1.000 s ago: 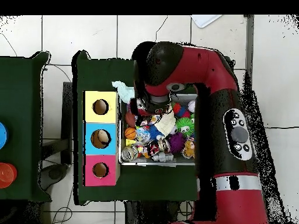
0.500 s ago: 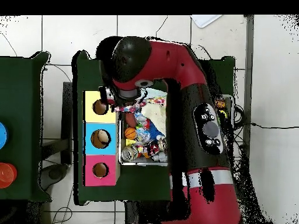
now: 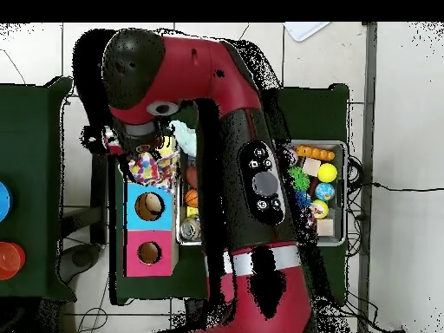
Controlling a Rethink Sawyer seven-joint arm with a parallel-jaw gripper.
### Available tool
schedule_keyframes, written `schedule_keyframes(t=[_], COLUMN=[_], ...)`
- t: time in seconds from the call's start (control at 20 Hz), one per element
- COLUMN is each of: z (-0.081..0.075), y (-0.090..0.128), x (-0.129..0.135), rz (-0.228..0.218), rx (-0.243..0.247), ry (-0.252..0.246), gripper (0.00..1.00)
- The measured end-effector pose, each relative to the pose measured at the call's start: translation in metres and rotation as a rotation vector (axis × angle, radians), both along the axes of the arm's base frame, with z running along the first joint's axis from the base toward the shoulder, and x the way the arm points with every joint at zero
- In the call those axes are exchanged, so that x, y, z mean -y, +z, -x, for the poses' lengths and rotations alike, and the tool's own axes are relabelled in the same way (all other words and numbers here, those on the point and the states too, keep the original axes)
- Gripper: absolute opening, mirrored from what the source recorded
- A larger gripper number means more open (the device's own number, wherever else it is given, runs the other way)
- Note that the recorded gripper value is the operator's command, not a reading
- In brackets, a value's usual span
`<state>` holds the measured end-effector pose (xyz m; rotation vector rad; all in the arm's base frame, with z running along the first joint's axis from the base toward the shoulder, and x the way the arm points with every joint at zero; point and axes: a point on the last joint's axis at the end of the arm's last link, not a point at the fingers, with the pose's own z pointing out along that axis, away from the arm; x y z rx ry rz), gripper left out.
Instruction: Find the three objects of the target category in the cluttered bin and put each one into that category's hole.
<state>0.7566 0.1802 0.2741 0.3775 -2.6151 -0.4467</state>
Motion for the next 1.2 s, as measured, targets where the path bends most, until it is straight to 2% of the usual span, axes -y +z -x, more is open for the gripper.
schedule_keyframes(t=[0.1, 0.2, 0.4, 0.55, 0.6, 0.65, 0.75, 0.85, 0.95, 1.1, 1.2], z=[0.003, 0.004, 0.003, -0.001, -0.004, -0.011, -0.015, -0.026, -0.032, -0.037, -0.038], y=[0.017, 0.024, 0.033, 0.029, 0.025, 0.018, 0.013, 0.002, -0.006, -0.021, -0.025], x=[-0.006, -0.007, -0.003, 0.003, 0.006, 0.011, 0.013, 0.021, 0.026, 0.035, 0.037], rz=[-0.010, -0.012, 0.000, 0.013, 0.017, 0.024, 0.030, 0.051, 0.071, 0.096, 0.098], rx=[-0.038, -0.048, -0.016, 0.054, 0.088, 0.148, 0.182, 0.269, 0.321, 0.362, 0.358], ry=[0.009, 0.009, -0.007, -0.039, -0.055, -0.082, -0.094, -0.122, -0.134, -0.146, -0.149], gripper=[0.00, 0.00, 0.00, 0.00, 0.00, 0.00, 0.00, 0.00, 0.00, 0.00, 0.00])
